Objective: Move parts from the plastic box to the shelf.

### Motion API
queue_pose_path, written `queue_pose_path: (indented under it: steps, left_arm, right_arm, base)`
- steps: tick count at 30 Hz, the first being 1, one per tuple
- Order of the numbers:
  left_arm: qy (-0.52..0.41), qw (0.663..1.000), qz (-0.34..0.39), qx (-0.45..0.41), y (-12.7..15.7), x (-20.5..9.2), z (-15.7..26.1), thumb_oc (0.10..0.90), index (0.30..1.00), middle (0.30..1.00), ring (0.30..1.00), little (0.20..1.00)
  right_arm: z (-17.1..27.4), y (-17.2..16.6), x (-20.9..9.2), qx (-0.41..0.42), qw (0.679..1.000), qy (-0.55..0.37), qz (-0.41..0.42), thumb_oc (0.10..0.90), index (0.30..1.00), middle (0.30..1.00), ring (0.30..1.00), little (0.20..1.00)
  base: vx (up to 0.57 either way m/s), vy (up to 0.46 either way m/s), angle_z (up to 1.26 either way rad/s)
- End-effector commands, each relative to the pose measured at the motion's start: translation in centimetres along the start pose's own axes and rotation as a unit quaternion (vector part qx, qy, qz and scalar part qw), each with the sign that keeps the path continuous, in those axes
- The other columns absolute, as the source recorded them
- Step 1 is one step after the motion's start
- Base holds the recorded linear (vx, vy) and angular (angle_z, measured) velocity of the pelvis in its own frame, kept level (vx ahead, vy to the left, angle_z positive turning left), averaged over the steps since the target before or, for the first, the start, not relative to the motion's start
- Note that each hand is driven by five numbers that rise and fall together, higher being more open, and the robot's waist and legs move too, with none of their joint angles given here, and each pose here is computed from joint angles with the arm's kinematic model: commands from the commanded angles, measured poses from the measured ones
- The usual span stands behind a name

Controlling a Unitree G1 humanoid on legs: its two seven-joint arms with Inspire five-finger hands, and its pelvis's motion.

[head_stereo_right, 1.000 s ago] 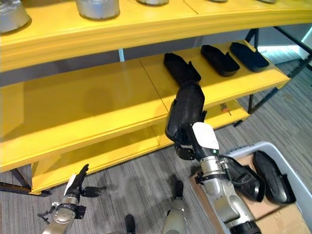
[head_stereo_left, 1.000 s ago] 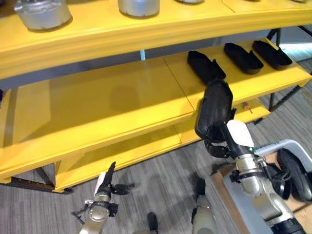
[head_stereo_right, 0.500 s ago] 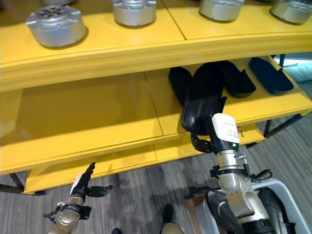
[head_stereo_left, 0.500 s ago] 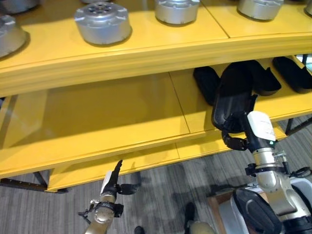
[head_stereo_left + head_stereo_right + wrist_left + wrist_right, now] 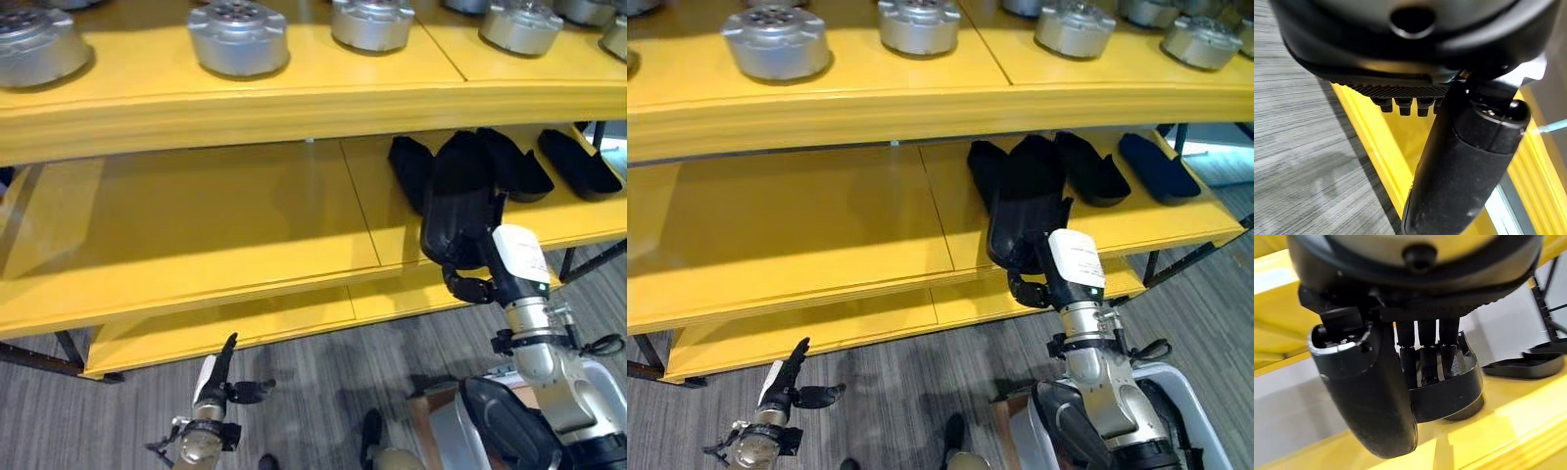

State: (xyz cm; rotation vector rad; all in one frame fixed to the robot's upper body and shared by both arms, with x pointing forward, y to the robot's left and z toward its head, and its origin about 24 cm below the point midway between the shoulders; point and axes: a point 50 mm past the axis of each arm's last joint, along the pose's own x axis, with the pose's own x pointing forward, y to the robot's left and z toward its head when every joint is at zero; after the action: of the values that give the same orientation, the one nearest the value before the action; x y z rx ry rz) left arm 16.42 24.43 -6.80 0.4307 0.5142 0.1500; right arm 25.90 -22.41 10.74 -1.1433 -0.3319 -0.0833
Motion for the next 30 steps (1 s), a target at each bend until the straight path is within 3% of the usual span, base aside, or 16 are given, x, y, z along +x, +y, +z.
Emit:
queue_pose_path:
  steps: [1, 19, 30]
  left_arm:
    - [-0.103, 0.994, 0.042, 0.024, 3.6, 1.1, 4.1, 0.900, 1.000, 1.000, 1.000, 1.000]
    - [-0.123, 0.991, 0.053, 0.023, 4.5, 1.9, 5.5, 0.900, 1.000, 1.000, 1.000, 1.000]
    - [-0.169, 0.984, 0.054, 0.016, 5.0, 1.9, 7.6, 0.900, 1.000, 1.000, 1.000, 1.000]
  right_arm:
    - [4.8, -5.8, 3.6, -0.026, 0.981, -0.141, -0.132, 0.400, 0.300, 0.300, 0.300, 0.300]
    - [8.9, -7.1, 9.3, -0.081, 0.967, -0.221, -0.097, 0.400, 0.300, 0.300, 0.300, 0.300]
    - [11.5, -12.1, 13.7, -0.116, 0.952, -0.223, -0.175, 0.400, 0.300, 0.300, 0.300, 0.300]
  base:
    - [-0.02, 0.021, -0.12]
    - [-0.01, -0.005, 0.07]
    - [-0.05, -0.025, 0.13]
